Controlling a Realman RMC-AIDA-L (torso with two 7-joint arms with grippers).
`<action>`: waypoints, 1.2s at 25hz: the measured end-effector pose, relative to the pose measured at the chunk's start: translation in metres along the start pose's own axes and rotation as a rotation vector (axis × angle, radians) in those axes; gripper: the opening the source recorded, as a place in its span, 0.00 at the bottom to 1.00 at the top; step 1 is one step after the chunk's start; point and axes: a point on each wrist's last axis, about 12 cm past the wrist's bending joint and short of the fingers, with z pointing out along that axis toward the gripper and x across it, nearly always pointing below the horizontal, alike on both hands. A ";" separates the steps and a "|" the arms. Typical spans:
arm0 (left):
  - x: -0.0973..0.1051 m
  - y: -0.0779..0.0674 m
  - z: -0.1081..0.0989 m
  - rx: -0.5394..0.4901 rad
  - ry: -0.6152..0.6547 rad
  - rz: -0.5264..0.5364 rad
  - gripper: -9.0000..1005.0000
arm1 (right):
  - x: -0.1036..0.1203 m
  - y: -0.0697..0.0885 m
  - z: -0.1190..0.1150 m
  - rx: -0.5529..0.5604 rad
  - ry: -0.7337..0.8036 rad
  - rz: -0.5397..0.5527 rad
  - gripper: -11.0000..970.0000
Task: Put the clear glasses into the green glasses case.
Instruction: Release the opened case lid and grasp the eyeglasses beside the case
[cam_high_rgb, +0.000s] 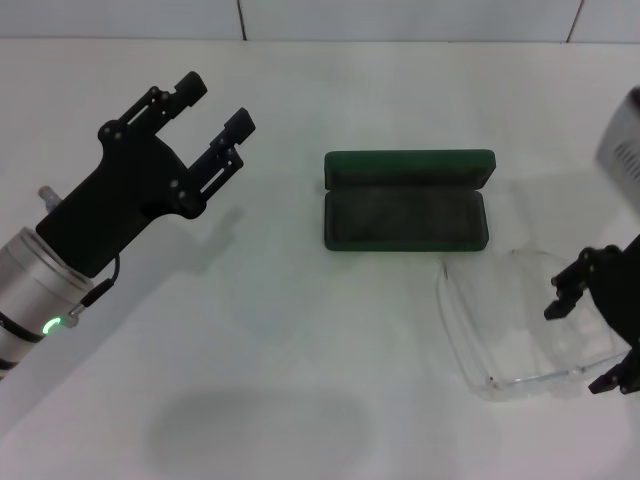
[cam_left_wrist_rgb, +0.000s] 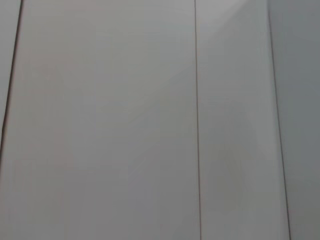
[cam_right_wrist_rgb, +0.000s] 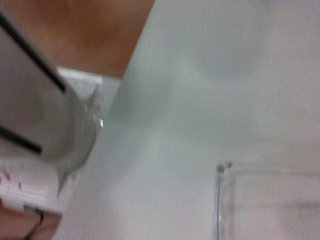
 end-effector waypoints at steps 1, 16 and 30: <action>0.000 0.000 0.000 0.000 0.001 -0.001 0.62 | -0.004 -0.001 0.007 -0.005 0.039 -0.009 0.81; 0.002 0.000 -0.003 -0.006 0.008 -0.004 0.62 | -0.030 -0.001 0.049 -0.046 0.180 -0.098 0.77; 0.005 -0.001 -0.007 -0.014 0.023 -0.012 0.62 | -0.033 -0.001 0.053 -0.043 0.209 -0.093 0.58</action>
